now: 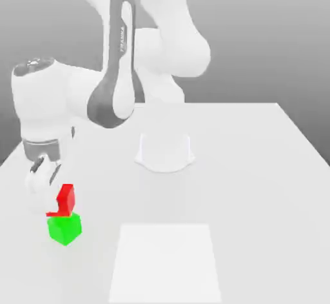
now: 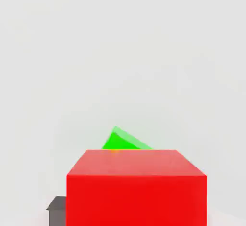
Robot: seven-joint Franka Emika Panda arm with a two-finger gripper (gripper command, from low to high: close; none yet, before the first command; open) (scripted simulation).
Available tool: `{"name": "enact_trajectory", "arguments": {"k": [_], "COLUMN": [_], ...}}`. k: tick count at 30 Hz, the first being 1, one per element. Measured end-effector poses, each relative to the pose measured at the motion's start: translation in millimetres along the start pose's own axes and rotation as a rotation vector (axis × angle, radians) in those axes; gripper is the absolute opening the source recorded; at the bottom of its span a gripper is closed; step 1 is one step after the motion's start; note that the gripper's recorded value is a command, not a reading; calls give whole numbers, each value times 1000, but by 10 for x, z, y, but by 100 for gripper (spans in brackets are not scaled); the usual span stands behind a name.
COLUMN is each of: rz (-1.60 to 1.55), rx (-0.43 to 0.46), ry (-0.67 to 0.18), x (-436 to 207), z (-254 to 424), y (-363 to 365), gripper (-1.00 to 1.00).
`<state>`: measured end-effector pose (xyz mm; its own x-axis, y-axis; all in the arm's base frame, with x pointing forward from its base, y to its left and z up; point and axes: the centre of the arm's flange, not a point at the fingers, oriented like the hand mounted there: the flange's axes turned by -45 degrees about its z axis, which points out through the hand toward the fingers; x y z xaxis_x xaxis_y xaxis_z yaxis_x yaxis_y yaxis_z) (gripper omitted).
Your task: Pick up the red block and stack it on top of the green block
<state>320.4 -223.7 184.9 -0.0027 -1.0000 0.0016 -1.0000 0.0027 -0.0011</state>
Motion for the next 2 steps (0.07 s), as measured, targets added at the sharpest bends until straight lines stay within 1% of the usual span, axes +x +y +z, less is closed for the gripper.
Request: {"name": "enact_trajectory", "arguments": {"k": [2], "rz": [0], "rx": [0], "ry": [0], "x": [0], "z": [0], "y": [0], "gripper": [100]}}
